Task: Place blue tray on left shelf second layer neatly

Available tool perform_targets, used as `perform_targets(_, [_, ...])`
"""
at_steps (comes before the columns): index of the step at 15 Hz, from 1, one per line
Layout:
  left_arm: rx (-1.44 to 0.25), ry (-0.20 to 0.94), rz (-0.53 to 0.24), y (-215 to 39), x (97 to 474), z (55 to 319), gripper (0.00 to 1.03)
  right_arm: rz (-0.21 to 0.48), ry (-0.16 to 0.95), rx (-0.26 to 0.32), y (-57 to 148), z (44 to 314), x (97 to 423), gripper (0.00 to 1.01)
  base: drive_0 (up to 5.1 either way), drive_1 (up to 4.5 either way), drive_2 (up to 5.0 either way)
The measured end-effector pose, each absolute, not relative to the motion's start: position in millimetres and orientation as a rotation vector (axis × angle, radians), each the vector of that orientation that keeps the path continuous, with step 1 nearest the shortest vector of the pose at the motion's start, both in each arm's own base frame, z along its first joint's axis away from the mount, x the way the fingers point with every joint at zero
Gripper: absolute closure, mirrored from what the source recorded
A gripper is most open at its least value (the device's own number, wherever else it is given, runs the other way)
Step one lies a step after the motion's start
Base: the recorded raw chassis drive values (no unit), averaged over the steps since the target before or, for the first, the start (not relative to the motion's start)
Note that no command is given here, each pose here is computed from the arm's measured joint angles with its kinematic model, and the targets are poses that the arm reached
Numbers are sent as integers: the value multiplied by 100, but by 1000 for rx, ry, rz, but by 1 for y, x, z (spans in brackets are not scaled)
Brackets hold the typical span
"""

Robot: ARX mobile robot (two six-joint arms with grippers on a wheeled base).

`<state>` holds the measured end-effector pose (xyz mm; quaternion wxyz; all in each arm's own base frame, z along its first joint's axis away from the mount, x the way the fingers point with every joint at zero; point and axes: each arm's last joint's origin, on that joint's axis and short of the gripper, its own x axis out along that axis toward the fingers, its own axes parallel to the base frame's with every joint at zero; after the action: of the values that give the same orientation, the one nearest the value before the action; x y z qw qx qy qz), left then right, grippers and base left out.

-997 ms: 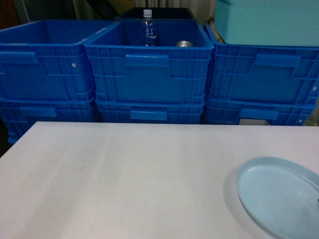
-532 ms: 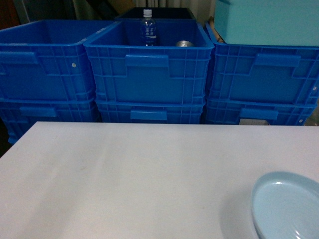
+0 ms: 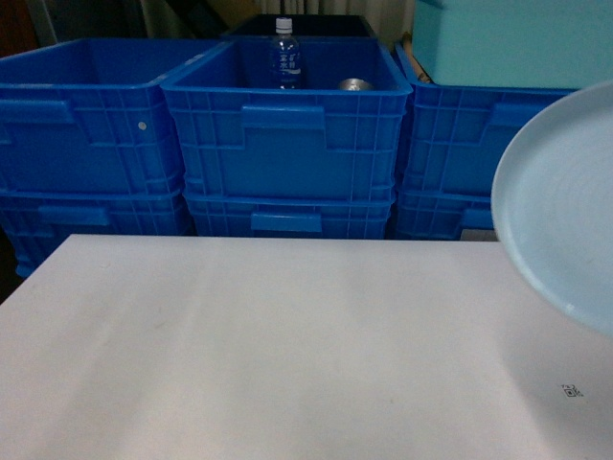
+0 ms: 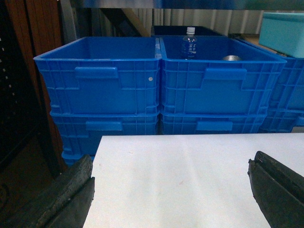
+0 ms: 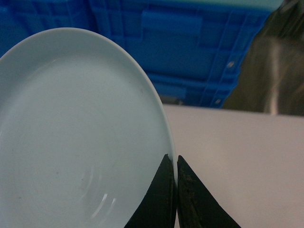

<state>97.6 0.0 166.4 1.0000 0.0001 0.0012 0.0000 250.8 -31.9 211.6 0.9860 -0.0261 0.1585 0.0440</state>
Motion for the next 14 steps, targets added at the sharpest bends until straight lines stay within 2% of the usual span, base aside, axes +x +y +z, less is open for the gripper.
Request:
perform_targets(2, [0, 2, 0, 0, 98, 166, 5, 63, 239, -90, -32, 231, 233, 99, 0, 0, 0])
perform_targets(3, [0, 2, 0, 0, 98, 166, 5, 83, 225, -86, -34, 236, 229, 99, 0, 0, 0])
perform_targets(8, [0, 2, 0, 0, 98, 166, 5, 86, 233, -67, -41, 234, 229, 99, 0, 0, 0])
perform_targets(12, [0, 2, 0, 0, 98, 166, 5, 111, 235, -55, -19, 235, 231, 99, 0, 0, 0])
perform_targets(14, [0, 2, 0, 0, 98, 166, 5, 96, 224, -59, -8, 236, 234, 99, 0, 0, 0])
